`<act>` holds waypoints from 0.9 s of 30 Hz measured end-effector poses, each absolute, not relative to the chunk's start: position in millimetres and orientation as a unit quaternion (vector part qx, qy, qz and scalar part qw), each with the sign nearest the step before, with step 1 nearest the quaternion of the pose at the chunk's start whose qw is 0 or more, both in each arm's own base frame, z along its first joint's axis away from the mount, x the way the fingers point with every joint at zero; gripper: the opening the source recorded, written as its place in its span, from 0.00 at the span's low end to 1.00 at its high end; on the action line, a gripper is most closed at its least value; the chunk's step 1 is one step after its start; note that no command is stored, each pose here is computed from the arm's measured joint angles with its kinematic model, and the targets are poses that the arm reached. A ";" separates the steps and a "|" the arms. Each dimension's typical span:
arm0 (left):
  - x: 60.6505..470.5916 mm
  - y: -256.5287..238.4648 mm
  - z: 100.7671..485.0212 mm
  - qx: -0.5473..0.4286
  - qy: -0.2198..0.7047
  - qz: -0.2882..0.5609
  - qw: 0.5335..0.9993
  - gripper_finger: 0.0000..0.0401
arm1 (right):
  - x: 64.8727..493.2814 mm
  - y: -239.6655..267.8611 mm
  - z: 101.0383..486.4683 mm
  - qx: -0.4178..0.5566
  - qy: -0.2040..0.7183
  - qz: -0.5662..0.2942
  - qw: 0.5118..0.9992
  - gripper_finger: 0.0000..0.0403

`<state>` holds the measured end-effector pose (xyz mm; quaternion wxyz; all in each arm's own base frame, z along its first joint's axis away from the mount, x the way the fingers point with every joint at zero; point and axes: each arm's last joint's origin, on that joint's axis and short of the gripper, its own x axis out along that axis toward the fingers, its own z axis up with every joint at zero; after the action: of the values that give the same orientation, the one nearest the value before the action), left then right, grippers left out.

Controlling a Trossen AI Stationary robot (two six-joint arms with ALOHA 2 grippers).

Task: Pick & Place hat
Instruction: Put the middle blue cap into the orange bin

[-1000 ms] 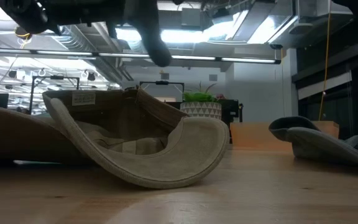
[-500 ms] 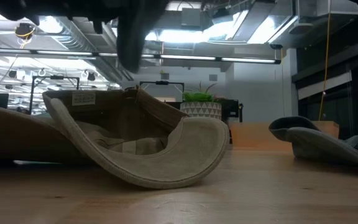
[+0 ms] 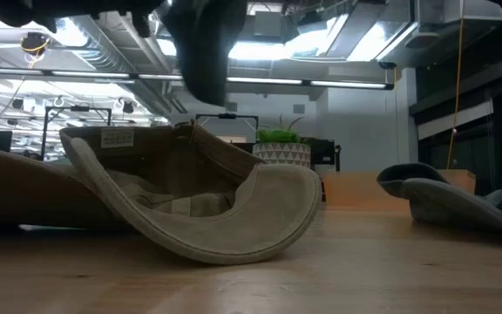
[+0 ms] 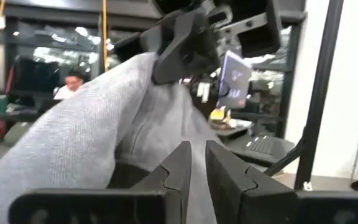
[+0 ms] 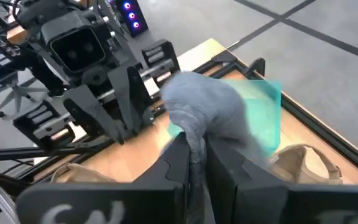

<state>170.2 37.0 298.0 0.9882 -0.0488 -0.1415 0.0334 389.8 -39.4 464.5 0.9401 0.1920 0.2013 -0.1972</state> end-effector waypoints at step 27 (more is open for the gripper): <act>166.5 31.2 310.7 -0.051 -0.208 0.010 0.977 0.08 | 314.8 -33.6 490.4 0.144 0.272 -0.262 0.915 0.09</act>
<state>166.5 31.2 310.7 0.9768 -0.0513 -0.2079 0.0099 314.8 -33.6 490.4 0.9148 0.1437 0.2716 -0.2623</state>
